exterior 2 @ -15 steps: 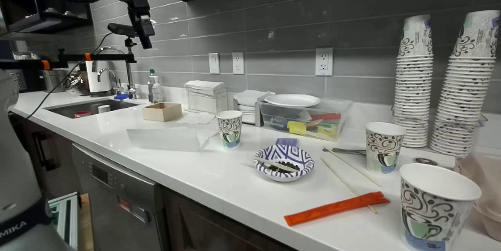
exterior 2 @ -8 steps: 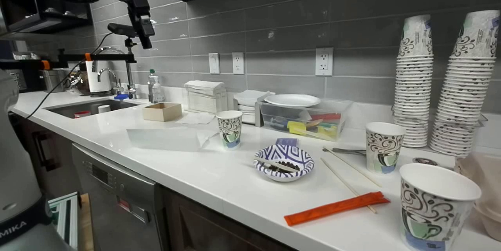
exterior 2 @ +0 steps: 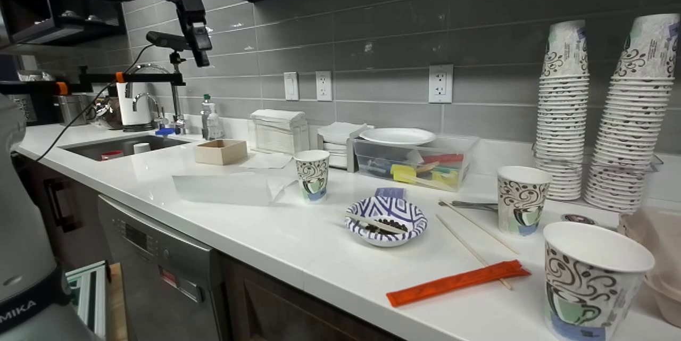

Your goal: Remove the knife from the plate

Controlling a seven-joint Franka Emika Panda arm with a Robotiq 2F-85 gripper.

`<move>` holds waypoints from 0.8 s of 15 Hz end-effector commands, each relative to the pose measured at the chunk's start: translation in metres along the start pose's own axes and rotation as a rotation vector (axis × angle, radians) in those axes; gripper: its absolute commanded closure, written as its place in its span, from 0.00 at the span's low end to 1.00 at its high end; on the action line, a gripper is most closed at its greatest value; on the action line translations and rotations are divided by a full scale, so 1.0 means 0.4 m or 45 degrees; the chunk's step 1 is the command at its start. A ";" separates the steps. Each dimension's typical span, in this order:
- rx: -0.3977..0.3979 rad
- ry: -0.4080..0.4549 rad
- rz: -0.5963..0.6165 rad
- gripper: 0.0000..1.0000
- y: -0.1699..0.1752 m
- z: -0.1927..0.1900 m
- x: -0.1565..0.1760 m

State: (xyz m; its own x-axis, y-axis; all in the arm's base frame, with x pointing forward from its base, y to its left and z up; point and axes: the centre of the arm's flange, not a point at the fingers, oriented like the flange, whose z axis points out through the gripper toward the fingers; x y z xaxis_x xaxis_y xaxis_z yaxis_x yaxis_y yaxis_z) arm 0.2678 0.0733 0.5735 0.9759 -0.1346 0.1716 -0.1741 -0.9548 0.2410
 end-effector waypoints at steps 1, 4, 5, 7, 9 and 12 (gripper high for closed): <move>0.093 -0.097 0.140 0.00 0.094 0.086 0.062; 0.198 -0.150 0.257 0.00 0.196 0.171 0.119; 0.222 -0.149 0.309 0.00 0.224 0.203 0.142; 0.283 -0.197 0.387 0.00 0.262 0.265 0.192; 0.325 -0.244 0.441 0.00 0.277 0.324 0.251; 0.349 -0.312 0.474 0.00 0.275 0.410 0.322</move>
State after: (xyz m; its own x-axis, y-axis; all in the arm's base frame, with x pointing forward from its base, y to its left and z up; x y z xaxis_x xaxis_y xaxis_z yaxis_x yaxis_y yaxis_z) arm 0.3500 -0.0828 0.4883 0.8760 -0.4811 0.0349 -0.4801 -0.8766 -0.0345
